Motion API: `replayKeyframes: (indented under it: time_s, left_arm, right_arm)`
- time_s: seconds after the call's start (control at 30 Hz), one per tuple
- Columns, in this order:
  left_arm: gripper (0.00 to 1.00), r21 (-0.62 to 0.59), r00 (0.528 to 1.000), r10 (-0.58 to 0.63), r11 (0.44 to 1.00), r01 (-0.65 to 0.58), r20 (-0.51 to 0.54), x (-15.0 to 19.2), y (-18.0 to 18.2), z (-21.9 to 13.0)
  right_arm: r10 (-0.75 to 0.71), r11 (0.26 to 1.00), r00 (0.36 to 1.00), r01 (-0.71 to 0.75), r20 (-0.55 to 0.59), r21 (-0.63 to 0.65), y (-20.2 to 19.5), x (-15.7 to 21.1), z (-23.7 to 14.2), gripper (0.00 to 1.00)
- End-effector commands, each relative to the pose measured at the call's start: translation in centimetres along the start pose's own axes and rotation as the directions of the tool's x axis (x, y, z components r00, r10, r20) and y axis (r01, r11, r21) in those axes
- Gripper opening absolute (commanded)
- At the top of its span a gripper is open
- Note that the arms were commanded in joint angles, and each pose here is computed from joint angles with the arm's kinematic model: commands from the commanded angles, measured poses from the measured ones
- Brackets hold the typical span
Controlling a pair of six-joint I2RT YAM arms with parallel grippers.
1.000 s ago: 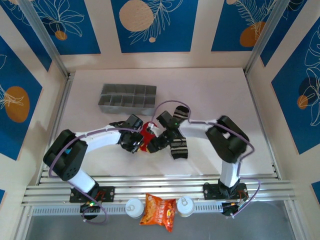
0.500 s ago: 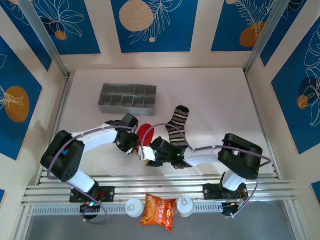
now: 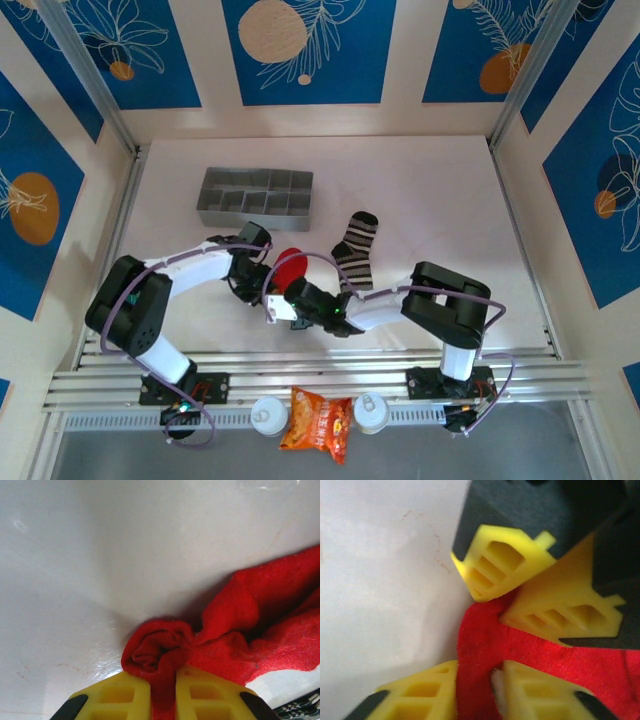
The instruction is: Roll the socks
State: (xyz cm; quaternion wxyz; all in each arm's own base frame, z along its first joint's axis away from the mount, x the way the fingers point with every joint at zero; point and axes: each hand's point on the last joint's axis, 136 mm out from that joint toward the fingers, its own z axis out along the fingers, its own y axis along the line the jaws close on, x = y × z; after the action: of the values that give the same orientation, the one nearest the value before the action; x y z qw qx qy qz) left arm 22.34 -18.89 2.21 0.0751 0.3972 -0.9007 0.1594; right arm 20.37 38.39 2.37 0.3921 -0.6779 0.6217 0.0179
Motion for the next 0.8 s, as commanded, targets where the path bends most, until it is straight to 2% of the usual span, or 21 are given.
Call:
replayKeyframes:
  time_s: [0.0, 0.1, 0.23, 0.37, 0.43, 0.57, 0.77]
  left_arm:
    - [0.15, -0.091, 0.999, -0.031, 0.995, 0.032, 0.005, -0.5, 2.5, 0.1]
    - [0.21, -0.059, 0.999, -0.038, 0.997, 0.039, 0.022, -0.4, 2.2, -1.0]
    - [0.46, 0.032, 0.995, -0.076, 0.997, 0.074, 0.071, -0.7, 1.5, -3.3]
    - [0.65, 0.111, 0.991, -0.089, 0.991, 0.078, 0.101, -0.9, 0.9, -4.9]
    - [0.70, 0.135, 0.992, -0.089, 0.988, 0.076, 0.094, -0.7, 0.8, -4.9]
    - [0.70, 0.182, 0.996, -0.083, 0.981, 0.074, 0.043, 0.2, 0.4, -4.1]
    - [0.65, 0.202, 0.999, -0.041, 0.979, 0.037, 0.018, 1.6, -1.0, -2.5]
  right_arm:
    - [0.053, 0.999, 0.997, -0.053, -0.060, -0.010, 0.2, 1.0, 0.4, 0.12]
    - [0.125, 0.990, 0.988, -0.130, -0.090, -0.047, 0.5, 2.0, -0.1, 0.05]
    - [0.280, 0.936, 0.954, -0.295, -0.105, -0.191, 1.8, 2.5, -1.5, 0.00]
    - [0.460, 0.793, 0.876, -0.478, -0.143, -0.378, 3.3, 2.6, -2.6, 0.00]
    - [0.518, 0.728, 0.839, -0.534, -0.165, -0.430, 3.6, 2.6, -2.9, 0.00]
    - [0.654, 0.556, 0.728, -0.647, -0.207, -0.522, 2.6, 1.9, -3.4, 0.00]
    - [0.770, 0.295, 0.560, -0.738, -0.305, -0.607, 1.0, 2.0, -3.5, 0.00]
